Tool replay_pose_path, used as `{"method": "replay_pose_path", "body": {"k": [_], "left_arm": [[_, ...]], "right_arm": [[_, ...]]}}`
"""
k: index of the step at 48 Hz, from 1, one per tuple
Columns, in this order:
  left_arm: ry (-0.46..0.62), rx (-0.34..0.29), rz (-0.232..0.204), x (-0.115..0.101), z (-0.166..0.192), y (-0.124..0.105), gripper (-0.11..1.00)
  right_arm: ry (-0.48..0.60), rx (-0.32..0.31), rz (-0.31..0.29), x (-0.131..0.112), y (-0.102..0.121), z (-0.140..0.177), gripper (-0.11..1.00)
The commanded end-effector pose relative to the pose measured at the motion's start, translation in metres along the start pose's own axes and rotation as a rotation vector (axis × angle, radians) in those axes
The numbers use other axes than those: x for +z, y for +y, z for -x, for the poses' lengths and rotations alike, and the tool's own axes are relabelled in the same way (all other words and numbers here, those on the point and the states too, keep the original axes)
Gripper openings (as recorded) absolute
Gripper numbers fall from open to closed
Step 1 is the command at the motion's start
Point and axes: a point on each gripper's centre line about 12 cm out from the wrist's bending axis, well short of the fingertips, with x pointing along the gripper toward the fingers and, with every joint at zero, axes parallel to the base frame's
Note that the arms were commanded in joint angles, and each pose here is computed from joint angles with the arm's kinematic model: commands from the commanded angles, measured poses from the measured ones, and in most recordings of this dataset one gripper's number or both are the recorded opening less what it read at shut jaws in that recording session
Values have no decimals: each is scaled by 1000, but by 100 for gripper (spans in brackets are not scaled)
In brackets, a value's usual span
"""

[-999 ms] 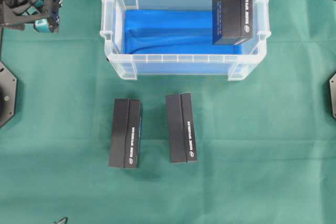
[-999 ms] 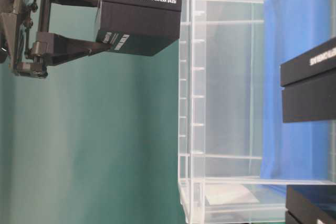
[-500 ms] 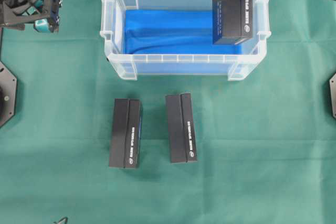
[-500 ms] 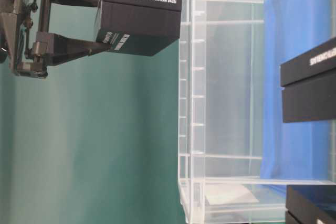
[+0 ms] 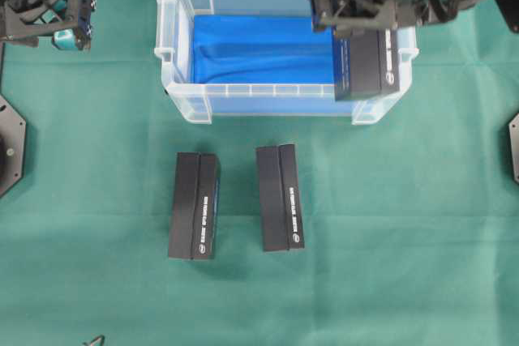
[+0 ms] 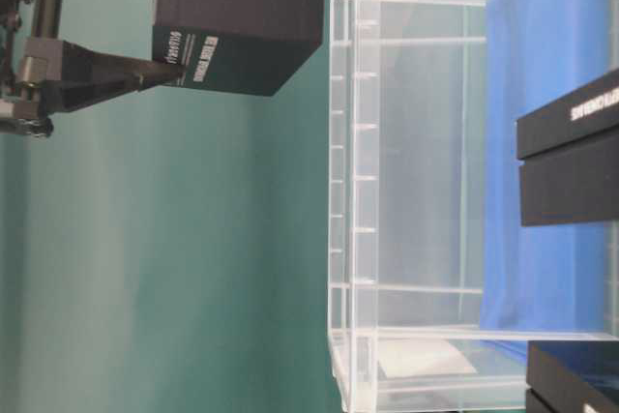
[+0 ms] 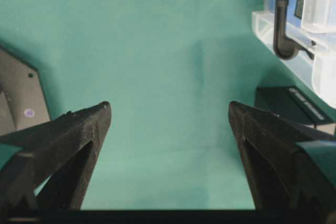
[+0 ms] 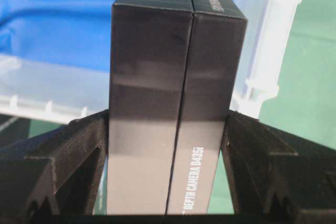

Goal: Take out the box from the case.
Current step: 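Carry the box forward and lower it onto the cloth right of the others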

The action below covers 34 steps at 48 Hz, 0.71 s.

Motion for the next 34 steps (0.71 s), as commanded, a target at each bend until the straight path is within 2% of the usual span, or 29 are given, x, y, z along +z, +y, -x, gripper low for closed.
{"method": "replay_pose_path", "body": {"k": [1,18,34], "left_arm": [[-7,-20,0,1,6,-2,96],[-6,-19,-3,1,5,-3,96],[-6,-18,0,1,5,-2,96]], "right_arm": [[-16,53,-8,-1,-3,22,67],[0,46,-6,-43,-1,30,67],[28,33,-24,-100,-4,43,67]]}}
